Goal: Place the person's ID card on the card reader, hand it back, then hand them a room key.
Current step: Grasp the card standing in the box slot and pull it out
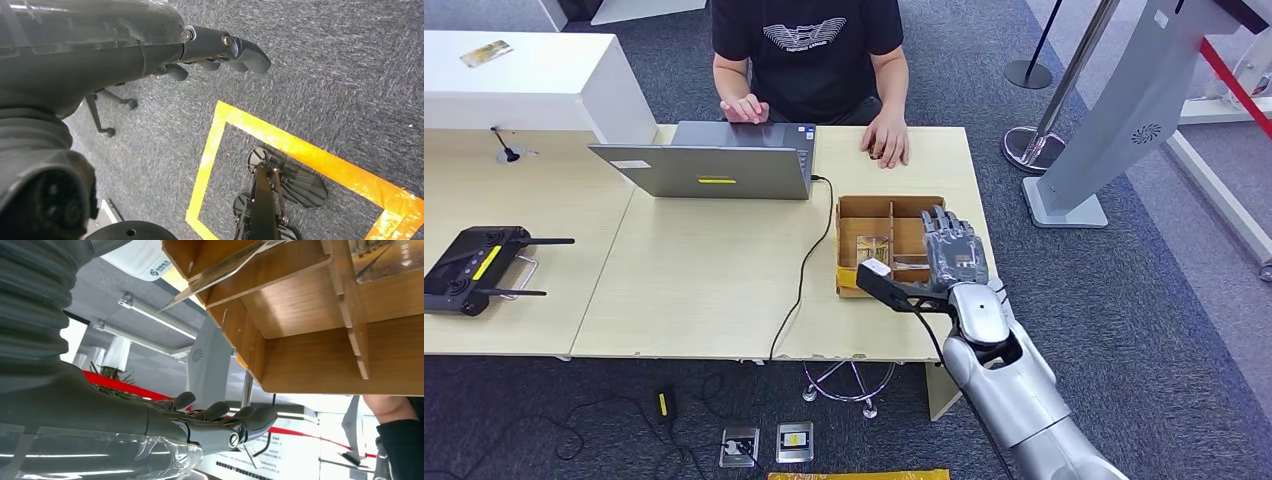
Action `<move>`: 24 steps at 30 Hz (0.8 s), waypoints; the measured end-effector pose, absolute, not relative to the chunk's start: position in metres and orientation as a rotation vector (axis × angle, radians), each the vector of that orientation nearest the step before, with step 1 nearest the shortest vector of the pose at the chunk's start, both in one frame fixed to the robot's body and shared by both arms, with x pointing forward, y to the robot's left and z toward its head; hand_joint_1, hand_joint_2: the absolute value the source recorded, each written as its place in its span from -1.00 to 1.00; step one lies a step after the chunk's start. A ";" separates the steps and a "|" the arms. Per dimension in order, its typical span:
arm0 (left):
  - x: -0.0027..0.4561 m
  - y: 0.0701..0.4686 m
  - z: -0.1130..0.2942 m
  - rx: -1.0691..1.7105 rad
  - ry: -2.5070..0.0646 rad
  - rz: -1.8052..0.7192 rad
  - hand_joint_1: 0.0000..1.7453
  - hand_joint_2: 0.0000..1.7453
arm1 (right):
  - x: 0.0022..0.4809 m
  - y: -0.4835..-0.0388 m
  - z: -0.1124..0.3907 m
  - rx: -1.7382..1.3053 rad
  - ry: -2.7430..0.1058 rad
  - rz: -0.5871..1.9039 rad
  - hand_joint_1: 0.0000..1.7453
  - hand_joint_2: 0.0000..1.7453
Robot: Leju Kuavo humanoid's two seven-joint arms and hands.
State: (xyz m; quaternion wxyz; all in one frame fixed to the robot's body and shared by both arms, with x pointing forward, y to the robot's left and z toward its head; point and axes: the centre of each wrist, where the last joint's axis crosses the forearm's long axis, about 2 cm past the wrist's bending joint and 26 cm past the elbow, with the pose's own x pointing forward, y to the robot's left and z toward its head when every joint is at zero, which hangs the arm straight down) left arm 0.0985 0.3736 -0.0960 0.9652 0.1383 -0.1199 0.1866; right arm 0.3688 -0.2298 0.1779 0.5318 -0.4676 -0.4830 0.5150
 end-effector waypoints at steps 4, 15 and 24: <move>0.099 0.374 -0.096 0.281 -0.243 0.377 -1.00 -1.00 | 0.370 -0.233 0.176 -1.116 -1.138 1.222 -0.94 1.00; 0.098 0.375 -0.096 0.286 -0.242 0.378 -1.00 -1.00 | 0.371 -0.236 0.173 -1.108 -1.115 1.224 -1.00 1.00; 0.098 0.373 -0.096 0.298 -0.238 0.383 -1.00 -1.00 | 0.371 -0.236 0.173 -1.119 -1.114 1.231 -1.00 1.00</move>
